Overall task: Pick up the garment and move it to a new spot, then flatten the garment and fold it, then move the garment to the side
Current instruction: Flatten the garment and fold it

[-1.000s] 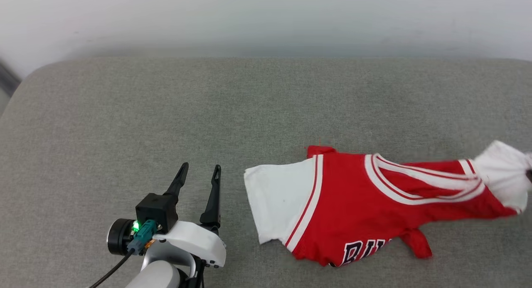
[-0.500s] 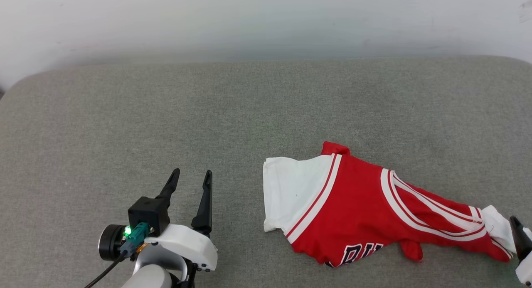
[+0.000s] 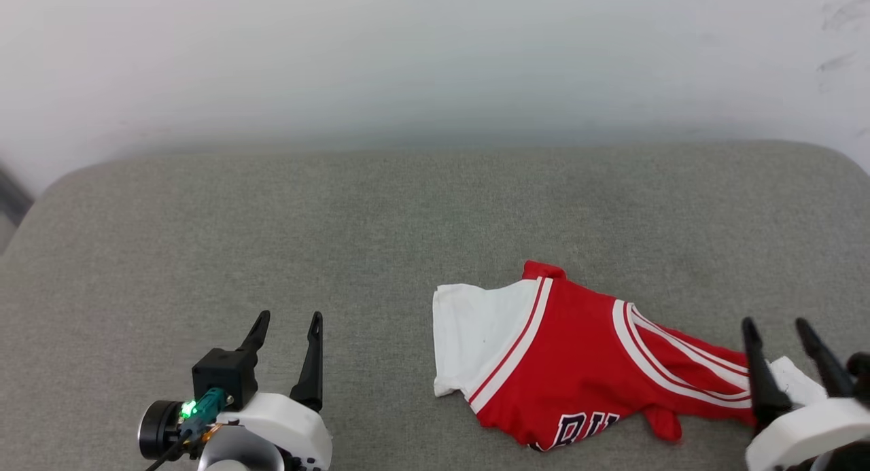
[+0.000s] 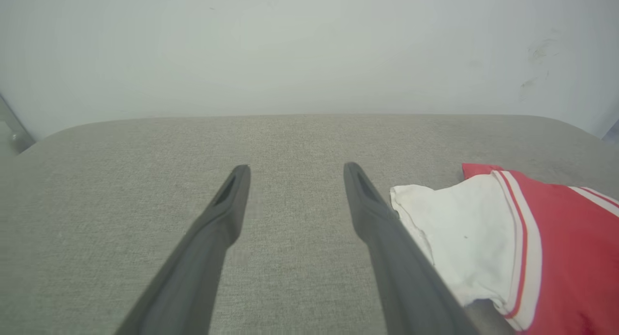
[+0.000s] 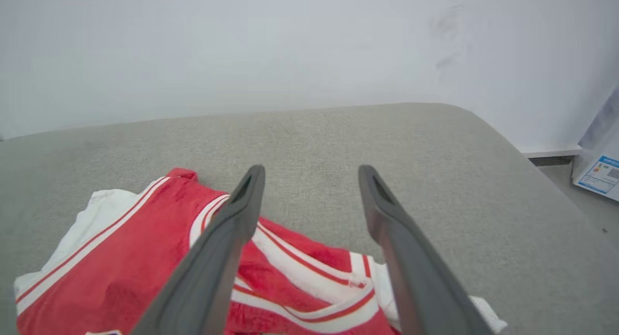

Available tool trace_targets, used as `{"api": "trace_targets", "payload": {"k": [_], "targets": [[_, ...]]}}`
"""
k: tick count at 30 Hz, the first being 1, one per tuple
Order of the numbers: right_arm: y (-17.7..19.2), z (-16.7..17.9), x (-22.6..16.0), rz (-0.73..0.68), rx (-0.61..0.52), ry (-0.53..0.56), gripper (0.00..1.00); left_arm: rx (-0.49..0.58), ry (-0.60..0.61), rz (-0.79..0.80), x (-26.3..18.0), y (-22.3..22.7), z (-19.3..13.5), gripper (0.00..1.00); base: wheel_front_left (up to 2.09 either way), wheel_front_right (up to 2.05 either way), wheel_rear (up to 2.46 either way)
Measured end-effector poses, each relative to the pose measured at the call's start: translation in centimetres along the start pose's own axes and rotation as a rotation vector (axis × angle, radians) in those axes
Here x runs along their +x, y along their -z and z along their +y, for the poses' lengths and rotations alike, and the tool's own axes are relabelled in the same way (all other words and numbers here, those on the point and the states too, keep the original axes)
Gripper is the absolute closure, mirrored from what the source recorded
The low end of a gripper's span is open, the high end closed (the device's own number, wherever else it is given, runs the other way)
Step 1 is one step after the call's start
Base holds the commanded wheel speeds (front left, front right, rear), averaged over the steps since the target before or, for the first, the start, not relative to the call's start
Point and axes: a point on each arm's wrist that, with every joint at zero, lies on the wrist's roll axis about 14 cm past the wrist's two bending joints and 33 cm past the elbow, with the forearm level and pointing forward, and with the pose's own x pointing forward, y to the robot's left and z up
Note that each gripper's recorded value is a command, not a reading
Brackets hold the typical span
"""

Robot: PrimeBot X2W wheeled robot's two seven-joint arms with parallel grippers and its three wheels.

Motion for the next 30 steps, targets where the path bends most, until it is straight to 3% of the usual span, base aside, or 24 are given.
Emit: {"api": "trace_targets", "payload": {"k": [5,11,20,26,30], "targets": [[0.0,3.2,-1.5,-0.017,0.006,-0.066,0.0,0.006,-0.006,0.004,-0.7,-0.1,0.4,0.0,0.0,0.0,0.0],[-1.1,4.7,-2.6,-0.055,-0.022,-0.094,0.0,0.029,0.033,0.038,-0.3,0.6,-0.5,0.0,0.0,0.0,0.0],[-2.4,4.6,-2.2,-0.079,-0.023,-0.078,0.0,0.092,0.262,0.103,5.5,-0.6,-6.7,0.0,0.0,0.0,0.0],[-1.6,3.1,-1.8,-0.052,-0.012,-0.029,0.0,0.183,0.411,0.359,8.8,3.1,-9.8,0.0,0.0,0.0,0.0],[-0.3,2.0,-2.0,-0.017,0.003,0.013,0.0,0.248,0.479,0.595,9.0,7.5,-9.9,0.0,0.0,0.0,0.0]]}}
